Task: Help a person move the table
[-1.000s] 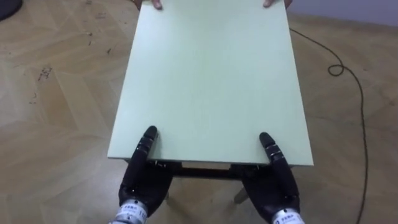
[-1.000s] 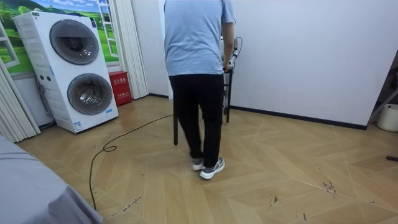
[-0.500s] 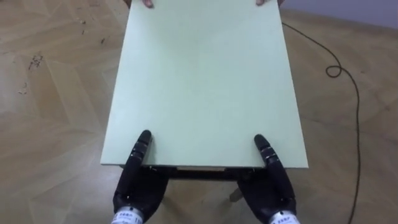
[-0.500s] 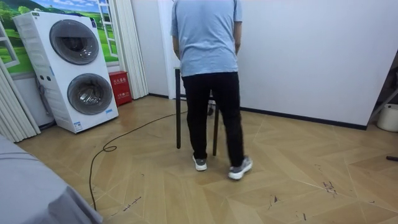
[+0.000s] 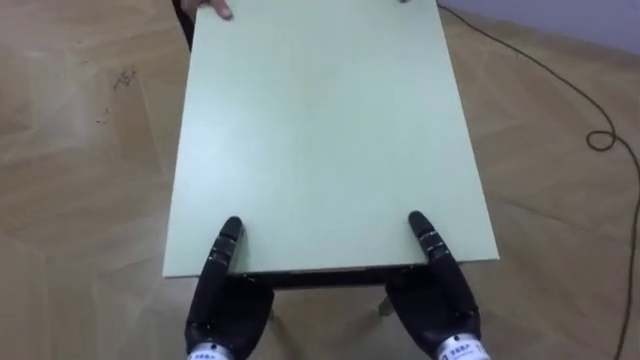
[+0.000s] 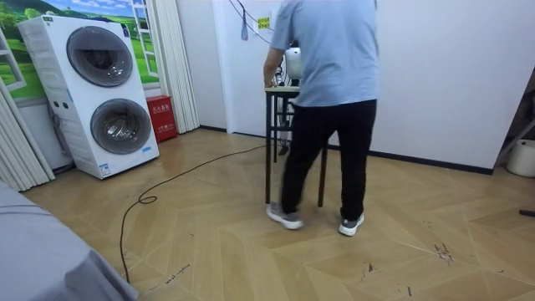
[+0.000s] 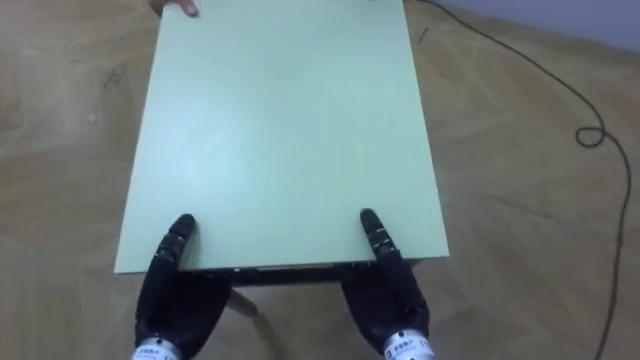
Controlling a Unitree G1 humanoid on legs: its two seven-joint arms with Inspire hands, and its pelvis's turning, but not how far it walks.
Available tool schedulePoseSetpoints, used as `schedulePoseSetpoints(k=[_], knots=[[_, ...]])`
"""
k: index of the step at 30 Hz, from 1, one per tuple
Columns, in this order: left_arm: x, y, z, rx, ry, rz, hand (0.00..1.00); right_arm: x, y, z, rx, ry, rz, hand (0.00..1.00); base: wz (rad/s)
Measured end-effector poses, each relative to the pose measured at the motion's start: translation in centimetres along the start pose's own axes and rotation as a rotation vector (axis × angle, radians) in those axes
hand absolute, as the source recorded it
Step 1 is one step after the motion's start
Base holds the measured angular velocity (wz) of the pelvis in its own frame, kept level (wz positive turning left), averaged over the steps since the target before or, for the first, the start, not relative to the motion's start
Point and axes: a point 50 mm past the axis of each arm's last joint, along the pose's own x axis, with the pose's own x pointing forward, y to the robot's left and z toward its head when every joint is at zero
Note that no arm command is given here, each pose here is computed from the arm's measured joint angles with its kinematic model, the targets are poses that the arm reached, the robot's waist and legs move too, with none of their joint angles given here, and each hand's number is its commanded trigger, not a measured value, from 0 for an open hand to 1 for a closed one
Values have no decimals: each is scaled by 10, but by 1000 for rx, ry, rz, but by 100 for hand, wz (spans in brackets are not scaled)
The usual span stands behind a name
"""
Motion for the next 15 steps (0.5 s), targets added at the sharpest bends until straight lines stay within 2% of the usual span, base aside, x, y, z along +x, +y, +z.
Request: schedulePoseSetpoints(k=[8,15], knots=[[-4,3,0,-5,-4,-1,100,1,0,-2,-8,13,0,100,38],[-3,3,-6,-42,1,4,100,3,2,5,-58,-7,8,100,67]])
